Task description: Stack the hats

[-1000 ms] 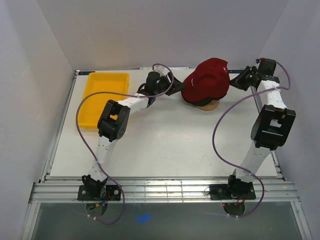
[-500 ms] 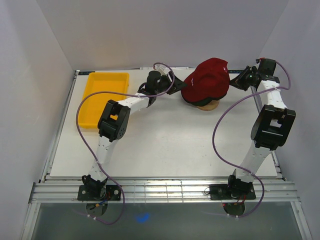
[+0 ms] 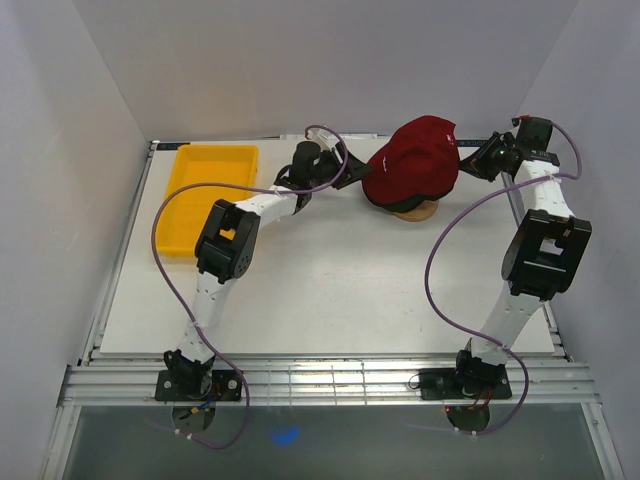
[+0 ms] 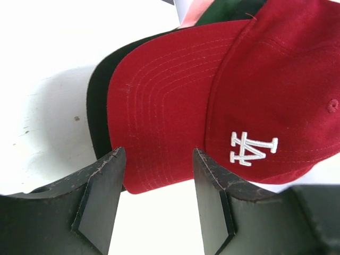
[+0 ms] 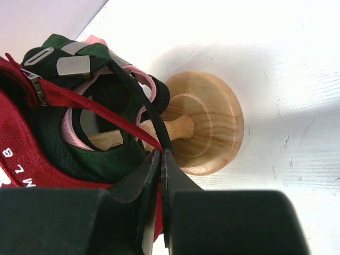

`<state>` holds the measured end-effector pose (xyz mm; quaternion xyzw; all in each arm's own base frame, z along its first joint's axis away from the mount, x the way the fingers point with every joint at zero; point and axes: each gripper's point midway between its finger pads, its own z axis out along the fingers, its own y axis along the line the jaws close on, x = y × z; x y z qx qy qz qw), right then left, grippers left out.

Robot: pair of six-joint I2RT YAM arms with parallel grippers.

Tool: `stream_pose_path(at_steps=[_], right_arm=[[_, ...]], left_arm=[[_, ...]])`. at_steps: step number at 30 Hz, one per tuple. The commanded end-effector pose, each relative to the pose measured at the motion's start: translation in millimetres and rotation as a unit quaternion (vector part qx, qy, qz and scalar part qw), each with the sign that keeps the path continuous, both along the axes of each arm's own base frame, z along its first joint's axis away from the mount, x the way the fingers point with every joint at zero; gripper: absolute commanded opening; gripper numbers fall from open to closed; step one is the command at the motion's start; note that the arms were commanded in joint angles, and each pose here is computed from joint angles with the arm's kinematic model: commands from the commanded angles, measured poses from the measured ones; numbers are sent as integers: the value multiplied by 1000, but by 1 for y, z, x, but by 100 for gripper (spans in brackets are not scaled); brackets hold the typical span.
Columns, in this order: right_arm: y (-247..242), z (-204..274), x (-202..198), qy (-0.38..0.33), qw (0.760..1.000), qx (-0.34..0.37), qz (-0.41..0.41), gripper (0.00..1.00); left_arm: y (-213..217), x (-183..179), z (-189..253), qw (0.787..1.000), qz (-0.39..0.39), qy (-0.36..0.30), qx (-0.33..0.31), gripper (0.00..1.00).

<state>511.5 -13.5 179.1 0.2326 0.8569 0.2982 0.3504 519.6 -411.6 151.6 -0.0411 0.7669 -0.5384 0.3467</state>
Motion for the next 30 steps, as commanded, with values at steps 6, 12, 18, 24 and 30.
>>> stream_pose_path(at_steps=[6, 12, 18, 24, 30], right_arm=[[-10, -6, -1, 12, 1000, -25, -7, 8], [-9, -4, -2, 10, 1000, -25, -6, 8], [-9, -6, -3, 13, 1000, -26, -6, 8], [-9, -6, -2, 12, 1000, -26, -6, 8], [-9, -7, -3, 13, 1000, -27, -5, 8]], left_arm=[[1, 5, -8, 1000, 0, 3, 4, 63], [-1, 5, -12, 1000, -5, 7, 3, 63], [-5, 2, -7, 1000, -11, -1, -6, 63], [-4, 2, 2, 1000, -11, -11, -9, 63], [-4, -2, 10, 1000, -13, -17, -17, 61]])
